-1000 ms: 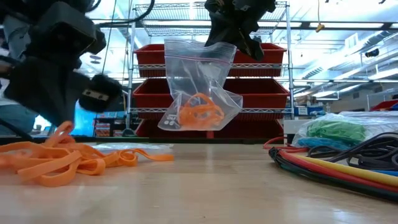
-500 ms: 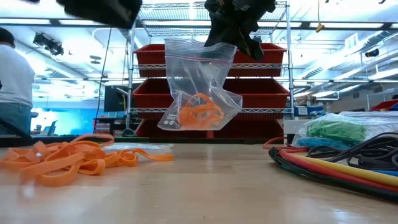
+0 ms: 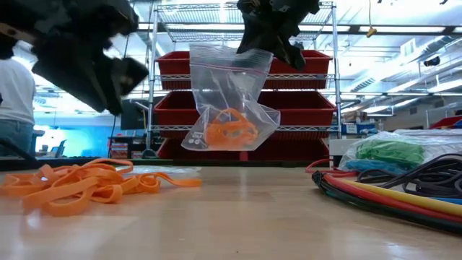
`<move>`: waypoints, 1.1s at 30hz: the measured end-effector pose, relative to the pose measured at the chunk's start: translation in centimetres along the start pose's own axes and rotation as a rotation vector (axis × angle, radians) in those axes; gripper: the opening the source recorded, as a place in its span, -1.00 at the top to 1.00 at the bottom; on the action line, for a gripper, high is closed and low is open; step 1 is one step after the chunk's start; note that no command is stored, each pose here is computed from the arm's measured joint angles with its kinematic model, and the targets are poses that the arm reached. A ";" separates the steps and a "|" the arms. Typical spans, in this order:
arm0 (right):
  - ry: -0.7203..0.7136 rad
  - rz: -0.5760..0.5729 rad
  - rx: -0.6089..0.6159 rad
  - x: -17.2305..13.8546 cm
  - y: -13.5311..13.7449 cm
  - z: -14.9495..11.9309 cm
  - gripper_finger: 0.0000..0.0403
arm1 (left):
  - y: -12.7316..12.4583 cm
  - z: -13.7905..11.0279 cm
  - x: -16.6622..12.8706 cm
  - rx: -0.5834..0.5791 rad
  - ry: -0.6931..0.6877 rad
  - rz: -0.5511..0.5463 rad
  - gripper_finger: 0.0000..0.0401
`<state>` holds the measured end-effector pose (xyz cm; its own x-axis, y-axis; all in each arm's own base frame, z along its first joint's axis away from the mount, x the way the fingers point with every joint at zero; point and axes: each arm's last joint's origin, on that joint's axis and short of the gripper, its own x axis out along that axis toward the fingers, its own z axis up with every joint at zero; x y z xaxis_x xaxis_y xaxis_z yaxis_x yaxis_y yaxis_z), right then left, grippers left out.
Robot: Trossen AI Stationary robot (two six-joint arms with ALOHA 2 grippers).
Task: Sort rubber bands
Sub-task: Put the orange rubber band into the transparent zip bag
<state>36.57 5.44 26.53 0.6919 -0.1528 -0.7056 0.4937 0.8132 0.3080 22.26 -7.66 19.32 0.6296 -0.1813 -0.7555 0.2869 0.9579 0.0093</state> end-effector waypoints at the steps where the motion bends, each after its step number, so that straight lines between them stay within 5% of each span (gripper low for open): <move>1: 0.000 0.000 0.000 0.0 0.0 0.0 1.00 | 0.0 -0.3 0.5 -0.027 -0.036 -0.023 0.43; 9: -0.004 0.002 -0.002 0.0 0.0 0.0 1.00 | 0.3 -1.9 4.0 -0.175 -0.071 -0.125 0.18; 20: -0.004 0.002 -0.014 0.0 0.0 0.0 1.00 | 0.3 -1.8 6.9 -0.216 0.010 -0.203 0.17; 24: -0.004 0.002 -0.015 0.0 0.0 0.0 1.00 | 0.8 -1.6 6.9 -0.208 0.008 -0.192 0.36; 29: -0.004 0.002 -0.016 0.0 0.0 0.0 1.00 | 1.3 -1.8 6.9 -0.187 0.026 -0.179 0.90; 33: -0.004 0.002 -0.020 0.0 0.0 0.0 1.00 | 1.3 -1.6 6.6 -0.156 0.009 -0.178 0.97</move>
<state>36.61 5.42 26.56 0.6952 -0.1532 -0.7023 0.4814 0.8248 0.2966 25.63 -7.23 13.33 0.5719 -0.3495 -0.7421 0.2776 0.9338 -0.2258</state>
